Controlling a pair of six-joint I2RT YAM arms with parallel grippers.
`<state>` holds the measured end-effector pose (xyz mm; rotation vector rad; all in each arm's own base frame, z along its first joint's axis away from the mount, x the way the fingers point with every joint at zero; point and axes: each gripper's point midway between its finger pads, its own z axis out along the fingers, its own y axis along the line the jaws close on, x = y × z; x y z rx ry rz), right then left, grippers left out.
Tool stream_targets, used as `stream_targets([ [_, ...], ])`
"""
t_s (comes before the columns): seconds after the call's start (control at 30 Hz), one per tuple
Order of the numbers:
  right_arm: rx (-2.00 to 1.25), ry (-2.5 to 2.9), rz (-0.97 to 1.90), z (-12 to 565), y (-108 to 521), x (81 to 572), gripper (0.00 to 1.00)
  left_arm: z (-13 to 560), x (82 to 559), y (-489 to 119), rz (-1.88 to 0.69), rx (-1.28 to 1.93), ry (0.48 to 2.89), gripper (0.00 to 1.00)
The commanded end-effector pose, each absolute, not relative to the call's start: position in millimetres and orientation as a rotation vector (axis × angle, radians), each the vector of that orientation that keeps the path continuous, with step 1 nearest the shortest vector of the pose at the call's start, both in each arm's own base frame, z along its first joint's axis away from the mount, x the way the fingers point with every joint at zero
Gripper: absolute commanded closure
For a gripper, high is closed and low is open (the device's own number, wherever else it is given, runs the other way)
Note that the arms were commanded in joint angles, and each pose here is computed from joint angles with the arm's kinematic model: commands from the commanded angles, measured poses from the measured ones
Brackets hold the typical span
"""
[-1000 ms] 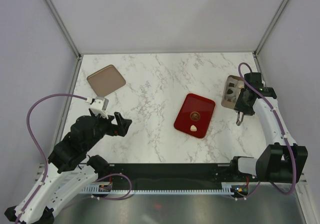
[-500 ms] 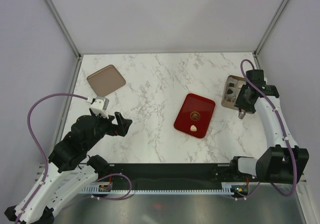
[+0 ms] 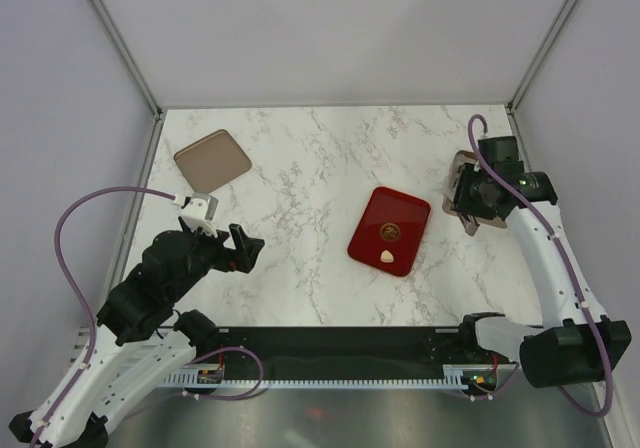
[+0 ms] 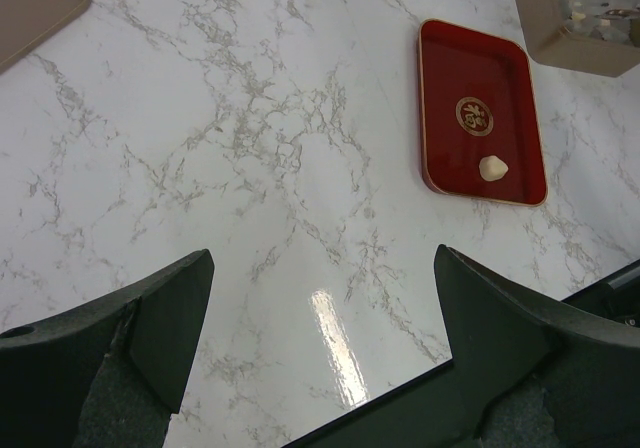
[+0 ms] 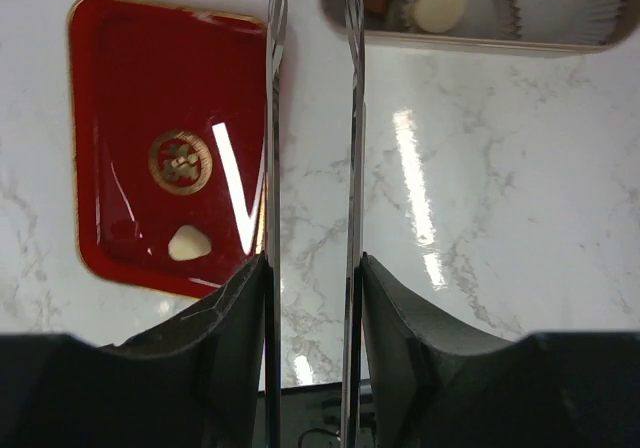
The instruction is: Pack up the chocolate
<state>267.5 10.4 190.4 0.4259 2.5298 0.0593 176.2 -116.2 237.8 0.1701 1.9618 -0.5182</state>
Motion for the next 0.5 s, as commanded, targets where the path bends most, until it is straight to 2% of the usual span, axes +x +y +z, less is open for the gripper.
stream_targets([
  [0.0, 0.201, 2.508, 0.188, 211, 61, 259, 0.53, 244, 178, -117, -0.533, 0.151, 1.936, 0.0],
  [0.27, -0.136, 2.593, 0.281, 177, 130, 194, 0.51, 243, 180, -117, -0.526, 0.149, 1.941, 0.0],
  [0.47, -0.235, 2.633, 0.27, 157, 131, 162, 0.5, 242, 180, -117, -0.518, 0.144, 1.946, 0.0],
])
